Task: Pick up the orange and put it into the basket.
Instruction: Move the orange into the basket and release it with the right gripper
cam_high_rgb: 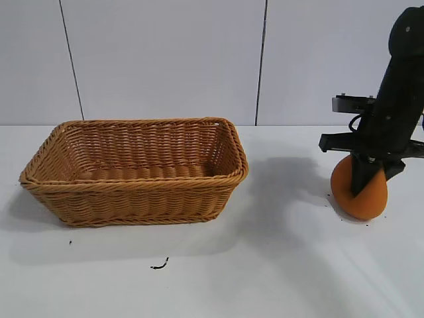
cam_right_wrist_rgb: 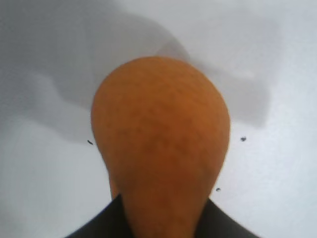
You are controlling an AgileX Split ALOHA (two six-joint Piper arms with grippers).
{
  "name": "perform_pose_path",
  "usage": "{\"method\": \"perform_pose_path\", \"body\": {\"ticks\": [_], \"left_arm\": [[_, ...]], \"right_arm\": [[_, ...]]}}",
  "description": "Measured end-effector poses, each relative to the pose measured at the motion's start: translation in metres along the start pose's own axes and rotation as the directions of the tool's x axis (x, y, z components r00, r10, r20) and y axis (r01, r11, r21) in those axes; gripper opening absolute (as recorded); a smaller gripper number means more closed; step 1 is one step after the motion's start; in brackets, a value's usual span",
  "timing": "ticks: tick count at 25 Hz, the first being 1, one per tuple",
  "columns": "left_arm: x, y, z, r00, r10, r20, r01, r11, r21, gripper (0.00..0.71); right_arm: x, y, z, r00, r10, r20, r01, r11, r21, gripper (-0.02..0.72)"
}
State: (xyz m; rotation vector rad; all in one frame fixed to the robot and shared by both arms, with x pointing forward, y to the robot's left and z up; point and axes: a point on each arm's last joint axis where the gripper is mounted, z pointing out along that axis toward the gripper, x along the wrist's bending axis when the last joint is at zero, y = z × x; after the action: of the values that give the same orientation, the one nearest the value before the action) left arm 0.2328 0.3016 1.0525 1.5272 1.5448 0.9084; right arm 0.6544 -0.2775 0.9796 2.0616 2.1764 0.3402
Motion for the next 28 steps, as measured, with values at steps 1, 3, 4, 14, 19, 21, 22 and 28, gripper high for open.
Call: {"method": "perform_pose_path", "body": {"ticks": [1,3,4,14,19,21,22,28], "left_arm": [[0.000,0.000,0.000,1.000,0.000,0.000,0.000,1.000,0.000,0.666],[0.000,0.000,0.000,1.000,0.000,0.000,0.000,1.000,0.000,0.666],[0.000,0.000,0.000,1.000,0.000,0.000,0.000,1.000,0.000,0.666],[0.000,0.000,0.000,1.000,0.000,0.000,0.000,1.000,0.000,0.666],[0.000,0.000,0.000,1.000,0.000,0.000,0.000,1.000,0.001,0.666],[0.000,0.000,0.000,1.000,0.000,0.000,0.000,1.000,0.000,0.666],[0.000,0.000,0.000,1.000,0.000,0.000,0.000,1.000,0.000,0.666],[0.000,0.000,0.000,1.000,0.000,0.000,0.000,1.000,0.000,0.666]], "right_arm": [[0.001,0.007,-0.014,1.000,-0.004,-0.001,0.004,1.000,-0.030,0.059],[0.003,0.017,-0.035,1.000,-0.010,-0.003,0.010,0.998,-0.057,0.059],[0.003,0.021,-0.044,1.000,-0.013,-0.003,0.013,0.998,-0.068,0.059],[0.071,0.032,-0.074,0.988,-0.152,-0.036,0.146,0.980,-0.134,0.059],[0.136,0.023,-0.073,0.961,-0.265,-0.078,0.247,0.951,-0.187,0.059],[0.164,0.018,-0.074,0.944,-0.314,-0.097,0.286,0.930,-0.230,0.059],[0.177,0.015,-0.072,0.937,-0.332,-0.108,0.298,0.922,-0.247,0.059],[0.233,0.002,-0.041,0.902,-0.405,-0.147,0.354,0.891,-0.282,0.059]]}}
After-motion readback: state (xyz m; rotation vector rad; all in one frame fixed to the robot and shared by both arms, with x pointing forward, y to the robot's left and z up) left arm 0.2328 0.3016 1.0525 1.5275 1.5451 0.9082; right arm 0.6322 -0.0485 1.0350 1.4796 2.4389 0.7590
